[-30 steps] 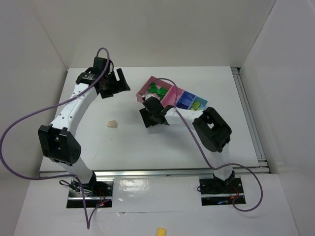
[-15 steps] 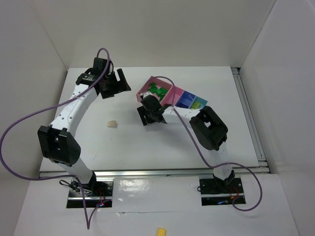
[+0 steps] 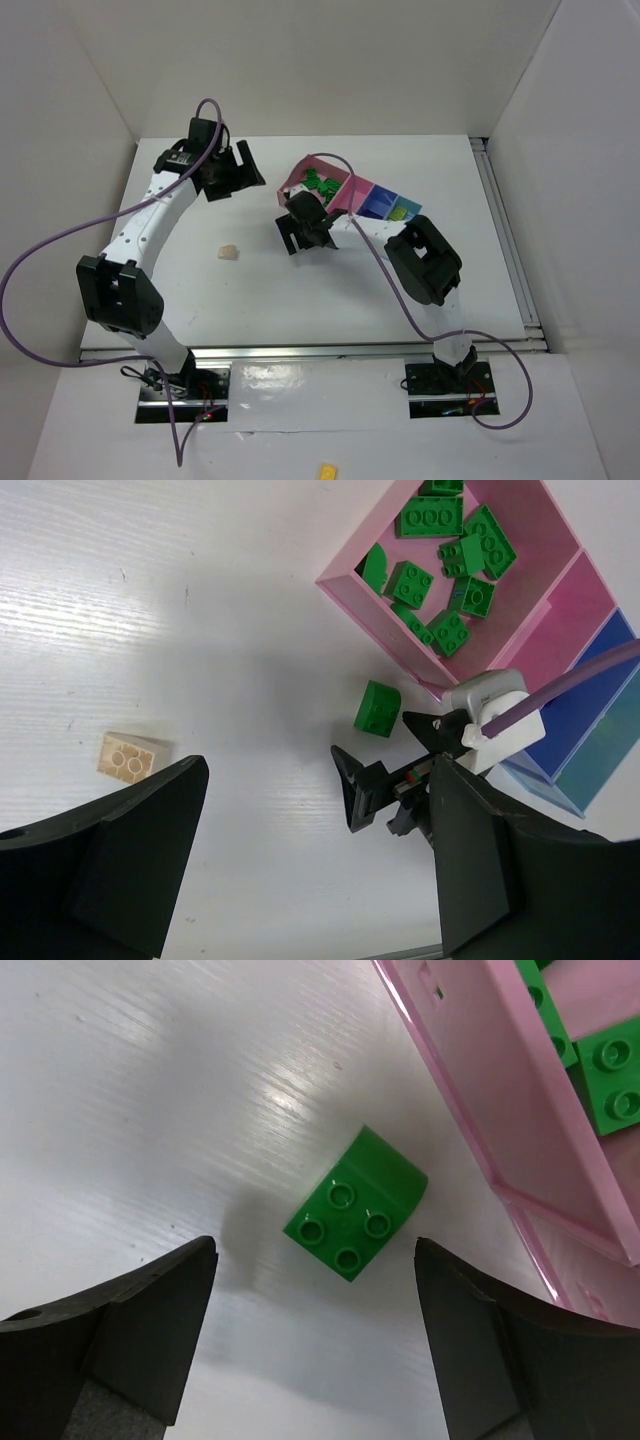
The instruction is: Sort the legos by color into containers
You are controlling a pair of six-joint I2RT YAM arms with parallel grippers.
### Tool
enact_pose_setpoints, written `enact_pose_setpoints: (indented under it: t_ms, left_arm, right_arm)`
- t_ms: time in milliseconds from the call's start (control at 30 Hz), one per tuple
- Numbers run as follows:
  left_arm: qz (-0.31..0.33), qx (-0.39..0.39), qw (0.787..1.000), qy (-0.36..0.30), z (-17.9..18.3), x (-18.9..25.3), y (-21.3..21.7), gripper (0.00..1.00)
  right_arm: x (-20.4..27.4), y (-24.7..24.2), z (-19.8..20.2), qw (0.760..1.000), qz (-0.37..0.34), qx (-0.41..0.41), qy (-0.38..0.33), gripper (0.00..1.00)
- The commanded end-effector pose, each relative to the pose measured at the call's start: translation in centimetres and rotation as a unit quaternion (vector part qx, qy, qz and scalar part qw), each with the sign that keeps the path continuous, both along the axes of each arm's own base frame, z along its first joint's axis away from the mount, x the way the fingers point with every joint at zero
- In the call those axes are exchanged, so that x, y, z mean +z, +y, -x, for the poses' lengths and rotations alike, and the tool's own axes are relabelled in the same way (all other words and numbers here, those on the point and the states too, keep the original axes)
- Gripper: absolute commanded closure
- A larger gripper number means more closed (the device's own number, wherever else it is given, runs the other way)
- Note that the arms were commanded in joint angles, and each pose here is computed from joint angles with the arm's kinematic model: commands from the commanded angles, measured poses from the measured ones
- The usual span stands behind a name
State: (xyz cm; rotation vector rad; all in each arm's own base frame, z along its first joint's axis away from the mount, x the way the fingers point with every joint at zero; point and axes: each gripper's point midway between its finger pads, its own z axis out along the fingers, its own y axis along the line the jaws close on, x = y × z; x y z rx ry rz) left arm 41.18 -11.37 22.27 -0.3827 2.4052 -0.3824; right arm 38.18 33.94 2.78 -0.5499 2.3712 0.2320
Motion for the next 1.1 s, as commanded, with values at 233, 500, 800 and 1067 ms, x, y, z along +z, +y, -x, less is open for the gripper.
enact_pose_setpoints:
  t_ms: [233, 500, 800, 1067]
  left_arm:
    - [0.013, 0.006, 1.000, -0.018, 0.3, 1.3, 0.4, 0.07]
    - [0.009, 0.008, 1.000, -0.019, 0.4, 1.3, 0.9, 0.07]
    - [0.000, 0.029, 1.000, -0.007, 0.4, 0.1, 2.4, 0.07]
    - [-0.038, 0.058, 0.995, 0.072, 1.8, -5.8, 5.2, 0.00]
  right_arm:
    - [-0.6, 3.0, -1.4, 1.000, -0.023, -0.001, 0.003, 0.18]
    - [-0.2, 3.7, -1.7, 1.000, 0.002, -0.011, -0.014, 0.51]
    - [10.2, 2.2, -2.5, 0.992, -0.024, -0.042, -0.113, 0.68]
    - [14.5, -1.7, -7.2, 0.982, -0.038, -0.111, -0.146, 0.66]
